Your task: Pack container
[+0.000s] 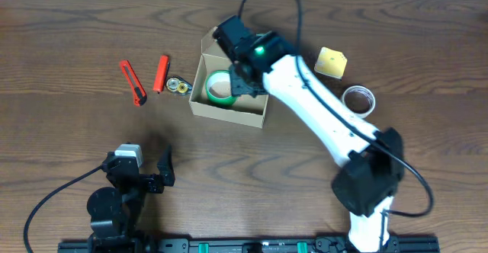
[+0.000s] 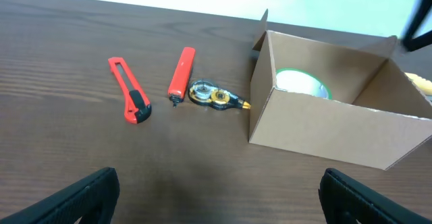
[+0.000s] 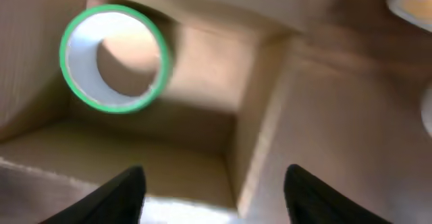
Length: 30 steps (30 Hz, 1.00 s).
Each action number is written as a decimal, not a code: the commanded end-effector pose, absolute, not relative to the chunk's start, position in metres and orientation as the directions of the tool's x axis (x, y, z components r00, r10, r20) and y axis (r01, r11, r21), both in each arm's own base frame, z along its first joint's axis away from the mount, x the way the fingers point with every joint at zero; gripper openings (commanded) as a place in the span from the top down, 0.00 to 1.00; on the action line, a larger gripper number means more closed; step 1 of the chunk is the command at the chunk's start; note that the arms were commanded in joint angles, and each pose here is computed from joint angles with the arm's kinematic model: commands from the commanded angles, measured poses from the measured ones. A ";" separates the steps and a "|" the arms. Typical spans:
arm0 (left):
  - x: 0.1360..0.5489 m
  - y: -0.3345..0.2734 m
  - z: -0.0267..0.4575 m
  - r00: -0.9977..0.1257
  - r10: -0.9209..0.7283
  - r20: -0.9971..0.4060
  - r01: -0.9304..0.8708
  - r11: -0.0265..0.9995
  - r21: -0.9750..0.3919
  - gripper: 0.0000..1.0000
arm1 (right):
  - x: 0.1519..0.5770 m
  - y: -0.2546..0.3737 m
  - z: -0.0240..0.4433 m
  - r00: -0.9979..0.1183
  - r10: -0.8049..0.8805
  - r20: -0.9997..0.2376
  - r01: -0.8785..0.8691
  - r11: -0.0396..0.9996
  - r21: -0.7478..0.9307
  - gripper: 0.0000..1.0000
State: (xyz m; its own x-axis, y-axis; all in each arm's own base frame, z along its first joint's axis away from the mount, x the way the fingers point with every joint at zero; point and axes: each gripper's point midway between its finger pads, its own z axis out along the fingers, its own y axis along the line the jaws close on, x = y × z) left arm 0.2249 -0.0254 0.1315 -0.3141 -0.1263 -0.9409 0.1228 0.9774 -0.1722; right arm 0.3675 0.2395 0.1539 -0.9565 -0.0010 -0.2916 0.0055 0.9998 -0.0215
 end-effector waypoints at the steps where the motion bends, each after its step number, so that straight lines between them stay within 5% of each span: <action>1: 0.225 -0.025 0.122 -0.329 -0.115 -0.937 0.122 0.979 -0.163 0.05 | 0.368 0.222 0.148 -0.958 0.126 -0.259 0.136 0.991 -0.020 0.27; 11: 0.225 -0.025 0.122 -0.329 -0.115 -0.937 0.121 0.979 -0.163 0.05 | 0.370 0.214 0.103 -0.967 0.157 -0.202 0.169 0.985 -0.041 0.29; 30: 0.225 -0.025 0.122 -0.329 -0.115 -0.937 0.122 0.979 -0.163 0.05 | 0.384 0.194 0.070 -0.975 0.076 -0.210 0.089 0.995 -0.053 0.75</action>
